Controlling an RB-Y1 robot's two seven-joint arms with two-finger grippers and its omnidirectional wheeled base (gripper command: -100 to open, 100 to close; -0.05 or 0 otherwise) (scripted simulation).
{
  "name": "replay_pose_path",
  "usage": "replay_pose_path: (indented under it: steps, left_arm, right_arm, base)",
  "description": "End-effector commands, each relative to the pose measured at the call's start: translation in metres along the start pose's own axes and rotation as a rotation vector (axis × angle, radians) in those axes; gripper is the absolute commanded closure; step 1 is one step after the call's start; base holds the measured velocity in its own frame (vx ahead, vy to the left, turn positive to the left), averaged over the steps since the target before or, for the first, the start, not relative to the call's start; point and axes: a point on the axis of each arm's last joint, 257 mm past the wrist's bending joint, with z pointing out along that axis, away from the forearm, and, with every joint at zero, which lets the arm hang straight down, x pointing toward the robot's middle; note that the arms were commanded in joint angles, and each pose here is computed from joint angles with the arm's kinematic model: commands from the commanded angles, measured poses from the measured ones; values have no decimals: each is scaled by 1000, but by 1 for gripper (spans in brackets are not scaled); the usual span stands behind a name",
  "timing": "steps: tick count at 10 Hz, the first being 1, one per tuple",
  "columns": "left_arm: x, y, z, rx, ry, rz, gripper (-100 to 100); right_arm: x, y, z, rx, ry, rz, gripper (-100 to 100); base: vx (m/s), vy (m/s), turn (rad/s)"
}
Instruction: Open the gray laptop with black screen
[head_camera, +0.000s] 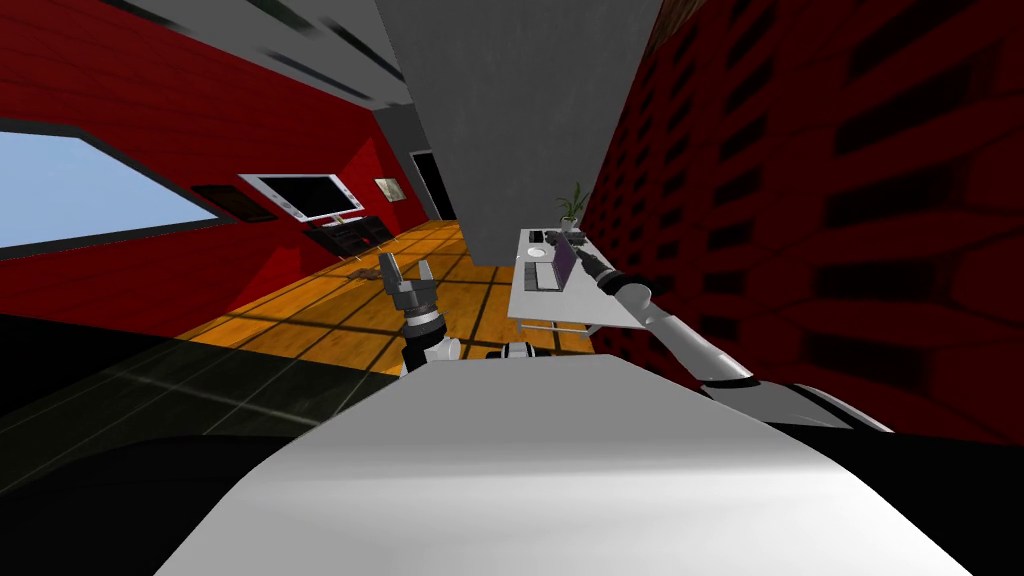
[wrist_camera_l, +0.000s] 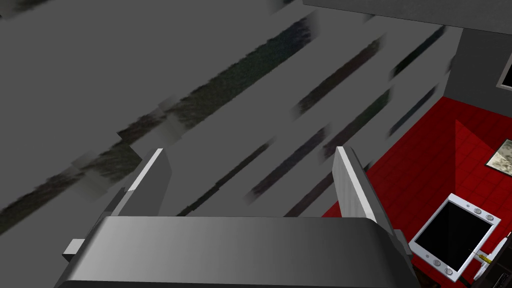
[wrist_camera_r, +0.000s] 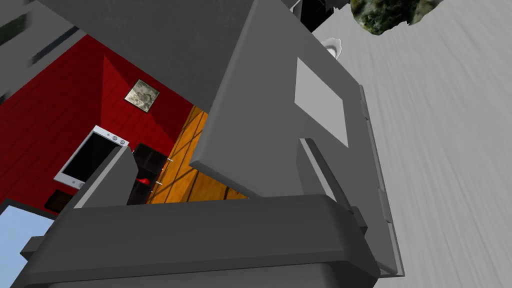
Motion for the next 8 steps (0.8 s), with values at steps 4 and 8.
replay_pose_path:
  steps: [4,8]
  left_arm:
    - [0,0,0,0,0,0,0]
    - [0,0,0,0,0,0,0]
  right_arm:
    - [-5,8,1,-18,-25,61,-100]
    - [7,21,0,-53,-59,-88,100]
  base:
    - [12,-20,29]
    - [10,119,-19]
